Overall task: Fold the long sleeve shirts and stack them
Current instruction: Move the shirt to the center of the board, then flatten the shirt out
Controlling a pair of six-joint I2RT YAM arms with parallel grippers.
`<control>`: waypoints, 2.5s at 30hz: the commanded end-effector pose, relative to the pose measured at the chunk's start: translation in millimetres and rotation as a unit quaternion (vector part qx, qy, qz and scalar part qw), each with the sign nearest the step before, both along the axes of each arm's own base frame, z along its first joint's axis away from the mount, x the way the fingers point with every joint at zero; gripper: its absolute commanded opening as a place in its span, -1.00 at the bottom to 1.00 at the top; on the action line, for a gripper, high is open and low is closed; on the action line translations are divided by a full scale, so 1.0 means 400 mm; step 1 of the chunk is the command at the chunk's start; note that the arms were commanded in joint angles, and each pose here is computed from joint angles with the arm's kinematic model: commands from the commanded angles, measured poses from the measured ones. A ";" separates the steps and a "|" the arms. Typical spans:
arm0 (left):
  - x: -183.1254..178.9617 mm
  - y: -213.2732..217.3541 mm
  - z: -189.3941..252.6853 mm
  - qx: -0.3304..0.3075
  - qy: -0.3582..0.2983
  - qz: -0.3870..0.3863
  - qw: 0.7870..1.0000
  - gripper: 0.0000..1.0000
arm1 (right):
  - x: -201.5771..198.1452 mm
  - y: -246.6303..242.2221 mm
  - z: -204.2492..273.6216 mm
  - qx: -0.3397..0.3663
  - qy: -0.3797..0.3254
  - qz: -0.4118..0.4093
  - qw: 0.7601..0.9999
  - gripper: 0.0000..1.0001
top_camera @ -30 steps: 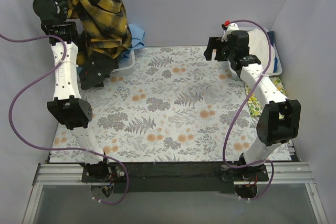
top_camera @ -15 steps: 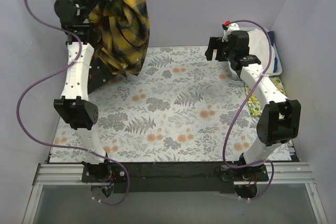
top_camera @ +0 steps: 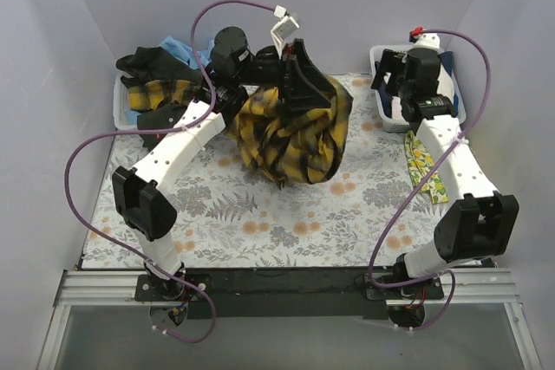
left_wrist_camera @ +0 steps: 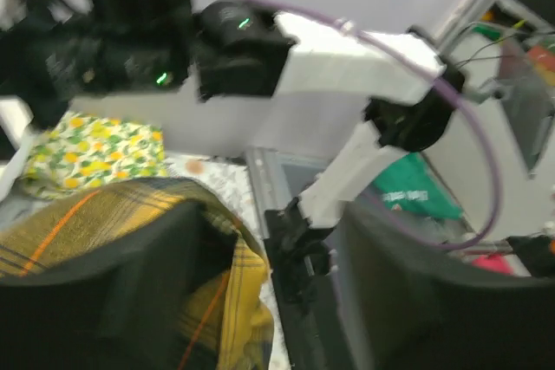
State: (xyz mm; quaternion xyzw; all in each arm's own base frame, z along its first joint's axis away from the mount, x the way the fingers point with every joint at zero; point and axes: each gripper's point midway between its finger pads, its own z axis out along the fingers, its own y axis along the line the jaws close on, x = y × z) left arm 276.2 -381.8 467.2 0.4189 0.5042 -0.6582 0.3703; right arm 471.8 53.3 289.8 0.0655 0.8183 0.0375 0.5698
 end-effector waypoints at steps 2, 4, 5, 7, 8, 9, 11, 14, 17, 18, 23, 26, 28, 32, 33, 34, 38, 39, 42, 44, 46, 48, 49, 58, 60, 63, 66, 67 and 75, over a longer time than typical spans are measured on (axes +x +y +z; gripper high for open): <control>0.143 0.072 -0.191 0.133 0.006 0.218 0.967 0.63 | -0.040 -0.076 0.098 -0.006 -0.052 -0.068 0.996 0.86; 0.220 0.126 -0.264 0.179 -0.006 0.320 0.930 0.68 | -0.035 -0.018 0.113 0.006 -0.063 -0.002 0.998 0.85; 0.253 0.174 -0.247 0.178 -0.010 0.377 0.909 0.70 | -0.033 0.012 0.112 0.003 -0.064 0.029 0.998 0.85; 0.327 0.263 -0.239 0.171 0.006 0.472 0.865 0.71 | -0.034 0.124 0.110 -0.027 -0.067 0.128 0.989 0.86; 0.357 0.333 -0.240 0.162 0.028 0.509 0.845 0.71 | -0.037 0.163 0.105 -0.042 -0.065 0.154 0.985 0.88; 0.372 0.371 -0.231 0.148 0.044 0.529 0.834 0.71 | -0.050 0.242 0.096 -0.072 -0.065 0.202 0.975 0.90; 0.413 0.462 -0.233 0.116 0.089 0.575 0.805 0.71 | -0.045 0.324 0.064 -0.081 -0.044 0.250 0.964 0.93; 0.451 0.572 -0.236 0.100 0.118 0.639 0.754 0.68 | -0.061 0.470 0.014 -0.061 -0.020 0.346 0.936 0.95; 0.478 0.642 -0.270 0.114 0.136 0.674 0.717 0.68 | -0.085 0.595 -0.022 -0.054 -0.011 0.427 0.903 0.96; 0.488 0.657 -0.286 0.121 0.145 0.682 0.706 0.68 | -0.103 0.651 -0.055 -0.054 -0.002 0.458 0.887 0.97; 0.526 0.733 -0.329 0.127 0.175 0.716 0.664 0.67 | -0.128 0.802 -0.063 -0.039 -0.012 0.539 0.842 0.97; 0.537 0.784 -0.361 0.122 0.204 0.738 0.631 0.67 | -0.147 0.878 -0.080 -0.018 -0.011 0.580 0.814 0.97; 0.535 0.815 -0.389 0.124 0.220 0.747 0.615 0.67 | -0.152 0.923 -0.117 -0.011 -0.005 0.597 0.802 0.97; 0.513 0.863 -0.415 0.122 0.238 0.762 0.590 0.69 | -0.153 0.992 -0.175 0.016 0.008 0.622 0.783 0.97; 0.509 0.866 -0.419 0.123 0.240 0.762 0.589 0.70 | -0.154 1.011 -0.209 0.026 0.019 0.629 0.776 0.97; 0.506 0.872 -0.424 0.126 0.241 0.764 0.585 0.70 | -0.156 1.019 -0.229 0.029 0.027 0.632 0.774 0.97; 0.513 0.880 -0.433 0.128 0.243 0.768 0.579 0.72 | -0.183 1.038 -0.328 0.047 0.067 0.640 0.764 0.97; 0.515 0.880 -0.439 0.130 0.245 0.767 0.578 0.72 | -0.196 1.044 -0.347 0.048 0.075 0.643 0.760 0.97; 0.520 0.878 -0.448 0.128 0.253 0.766 0.576 0.73 | -0.230 1.039 -0.406 0.059 0.105 0.649 0.751 0.90; 0.526 0.884 -0.459 0.129 0.259 0.768 0.571 0.73 | -0.246 1.037 -0.427 0.067 0.119 0.653 0.745 0.69; 0.532 0.888 -0.464 0.127 0.264 0.767 0.571 0.74 | -0.265 1.039 -0.433 0.075 0.131 0.663 0.733 0.17; 0.539 0.888 -0.458 0.123 0.266 0.766 0.572 0.74 | -0.274 1.036 -0.429 0.072 0.140 0.659 0.735 -0.80; 0.542 0.891 -0.457 0.123 0.265 0.766 0.572 0.74 | -0.271 1.031 -0.427 0.067 0.142 0.653 0.741 -0.97; 0.584 0.921 -0.444 0.111 0.266 0.772 0.566 0.74 | -0.230 0.974 -0.167 0.004 0.047 0.610 0.791 -0.97; 0.602 0.928 -0.442 0.107 0.268 0.773 0.565 0.74 | -0.232 0.949 -0.064 -0.011 0.005 0.597 0.802 -0.97; 0.629 0.919 -0.442 0.101 0.272 0.767 0.572 0.74 | -0.241 0.885 0.042 -0.031 -0.036 0.568 0.822 -0.97; 0.660 0.958 -0.435 0.090 0.271 0.772 0.568 0.74 | -0.259 0.798 0.129 -0.044 -0.068 0.534 0.841 -0.97; 0.677 0.957 -0.467 0.101 0.276 0.768 0.569 0.74 | -0.262 0.771 0.127 -0.054 -0.069 0.523 0.848 -0.97; 0.764 0.935 -0.530 0.125 0.277 0.745 0.594 0.73 | -0.246 0.348 0.375 -0.129 -0.201 0.232 0.943 -0.89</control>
